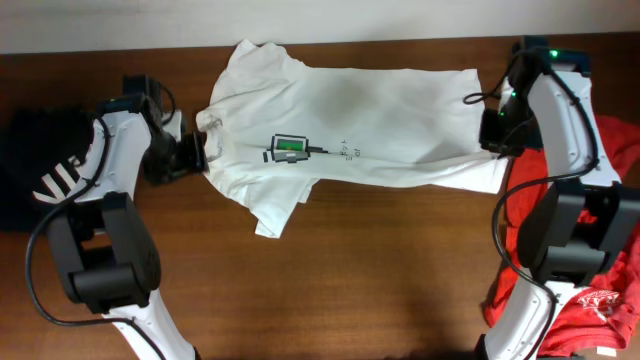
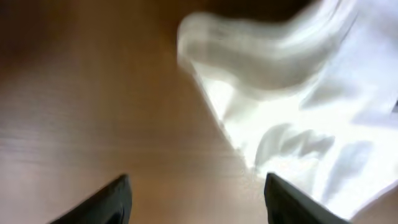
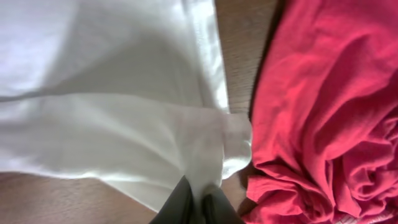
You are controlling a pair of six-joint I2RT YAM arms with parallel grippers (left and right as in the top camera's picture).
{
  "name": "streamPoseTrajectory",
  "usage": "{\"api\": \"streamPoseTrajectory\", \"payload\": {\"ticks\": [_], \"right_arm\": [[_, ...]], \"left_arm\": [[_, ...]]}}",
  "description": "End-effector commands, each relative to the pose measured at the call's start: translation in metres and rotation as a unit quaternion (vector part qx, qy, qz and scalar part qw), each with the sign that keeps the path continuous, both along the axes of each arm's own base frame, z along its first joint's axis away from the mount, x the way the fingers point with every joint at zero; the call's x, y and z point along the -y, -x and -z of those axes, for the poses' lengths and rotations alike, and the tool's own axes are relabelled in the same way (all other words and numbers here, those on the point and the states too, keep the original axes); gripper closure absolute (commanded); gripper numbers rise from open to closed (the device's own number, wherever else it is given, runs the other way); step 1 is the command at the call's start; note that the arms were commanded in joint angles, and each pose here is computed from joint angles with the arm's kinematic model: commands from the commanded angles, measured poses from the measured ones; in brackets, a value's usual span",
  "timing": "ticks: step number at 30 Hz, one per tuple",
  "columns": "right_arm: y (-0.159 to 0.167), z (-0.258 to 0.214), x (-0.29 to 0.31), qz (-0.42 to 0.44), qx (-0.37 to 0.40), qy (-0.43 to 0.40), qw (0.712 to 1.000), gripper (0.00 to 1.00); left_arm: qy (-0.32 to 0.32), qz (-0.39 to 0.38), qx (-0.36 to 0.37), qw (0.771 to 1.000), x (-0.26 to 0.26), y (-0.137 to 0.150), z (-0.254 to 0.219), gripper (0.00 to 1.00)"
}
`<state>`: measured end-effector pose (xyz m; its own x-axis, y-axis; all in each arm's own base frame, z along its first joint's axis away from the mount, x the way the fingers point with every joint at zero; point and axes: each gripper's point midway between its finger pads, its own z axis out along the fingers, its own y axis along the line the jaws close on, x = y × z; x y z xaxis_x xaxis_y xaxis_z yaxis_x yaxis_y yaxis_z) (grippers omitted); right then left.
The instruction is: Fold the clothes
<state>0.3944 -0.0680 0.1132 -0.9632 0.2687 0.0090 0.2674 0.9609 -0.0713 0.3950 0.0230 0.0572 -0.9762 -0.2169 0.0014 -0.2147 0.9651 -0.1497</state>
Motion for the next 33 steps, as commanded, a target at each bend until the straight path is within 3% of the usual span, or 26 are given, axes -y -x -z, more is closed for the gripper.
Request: {"api": "streamPoseTrajectory", "payload": {"ticks": [1, 10, 23, 25, 29, 33], "right_arm": [[0.0, -0.004, 0.002, 0.002, 0.005, 0.011, 1.0, 0.91], [0.001, -0.004, 0.002, 0.0, 0.003, 0.01, 1.0, 0.91], [0.002, -0.004, 0.002, 0.0, 0.001, 0.01, 1.0, 0.91], [0.002, -0.004, 0.002, 0.0, 0.001, 0.01, 1.0, 0.9], [0.002, -0.004, 0.002, 0.0, 0.001, 0.01, 1.0, 0.9], [0.002, -0.004, 0.002, 0.0, 0.001, 0.01, 1.0, 0.91]], "left_arm": [[0.071, -0.01, -0.066, 0.995, 0.035, 0.029, -0.001, 0.35], [0.108, -0.055, -0.127, 0.984, 0.098, 0.061, 0.035, 0.35], [0.109, -0.114, -0.082, 0.984, 0.111, 0.037, 0.052, 0.39], [0.108, -0.116, -0.073, 0.985, 0.111, 0.033, 0.052, 0.48], [0.109, -0.121, -0.068, 0.984, 0.113, 0.029, 0.052, 0.87], [0.108, -0.121, -0.071, 0.984, 0.114, 0.031, 0.052, 0.91]]}}
